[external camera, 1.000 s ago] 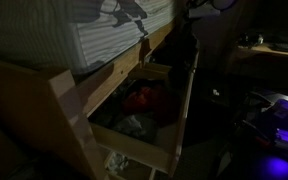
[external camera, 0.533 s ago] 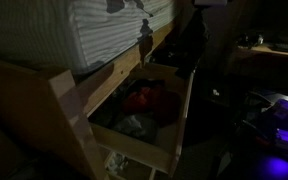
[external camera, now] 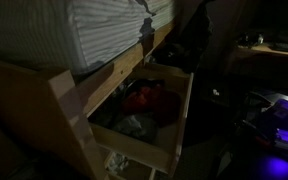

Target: Remove the black clothing from the topmost drawer on the left and put it inside the topmost drawer on the right

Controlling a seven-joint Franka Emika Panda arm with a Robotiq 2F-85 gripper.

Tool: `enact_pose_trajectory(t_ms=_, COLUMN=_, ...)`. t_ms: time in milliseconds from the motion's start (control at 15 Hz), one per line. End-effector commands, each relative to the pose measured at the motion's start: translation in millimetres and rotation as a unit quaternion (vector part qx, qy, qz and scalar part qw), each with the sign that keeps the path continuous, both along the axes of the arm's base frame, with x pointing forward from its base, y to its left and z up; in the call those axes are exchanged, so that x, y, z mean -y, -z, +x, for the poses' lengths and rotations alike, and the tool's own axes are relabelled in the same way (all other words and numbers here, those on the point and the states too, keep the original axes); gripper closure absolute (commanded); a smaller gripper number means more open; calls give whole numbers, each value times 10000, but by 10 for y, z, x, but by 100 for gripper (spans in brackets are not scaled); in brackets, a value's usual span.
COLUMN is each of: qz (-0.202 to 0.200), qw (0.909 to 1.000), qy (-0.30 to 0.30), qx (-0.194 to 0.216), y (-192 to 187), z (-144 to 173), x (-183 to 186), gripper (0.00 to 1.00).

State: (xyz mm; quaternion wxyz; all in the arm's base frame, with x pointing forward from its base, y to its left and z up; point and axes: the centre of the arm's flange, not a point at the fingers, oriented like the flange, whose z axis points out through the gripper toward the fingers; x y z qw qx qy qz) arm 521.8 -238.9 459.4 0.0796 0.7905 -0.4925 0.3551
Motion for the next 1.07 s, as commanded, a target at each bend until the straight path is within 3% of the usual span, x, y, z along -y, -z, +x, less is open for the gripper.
enact_pose_trajectory(t_ms=0, qz=-128, qw=9976, qy=-194, qx=659, y=-463, z=-257, x=279, gripper=99)
enact_pose_trajectory(t_ms=333, qz=-667, qw=9874, qy=-855, qx=1149, y=-910, z=14, x=981, gripper=99)
enact_pose_trajectory(t_ms=533, qz=-1334, qw=9712, qy=-1152, qx=1602, y=-1043, z=226, x=1170, gripper=99)
enact_pose_trajectory(t_ms=733, qz=-1449, qw=9591, qy=-1521, qx=1896, y=-1036, z=326, x=1172, gripper=99)
enact_pose_trajectory(t_ms=933, qz=-1601, qw=9555, qy=-1547, qx=1936, y=-940, z=328, x=1051, gripper=99)
enact_pose_trajectory(t_ms=1000, qz=-1376, qw=9655, qy=-1653, qx=1471, y=-894, z=336, x=1009, gripper=99)
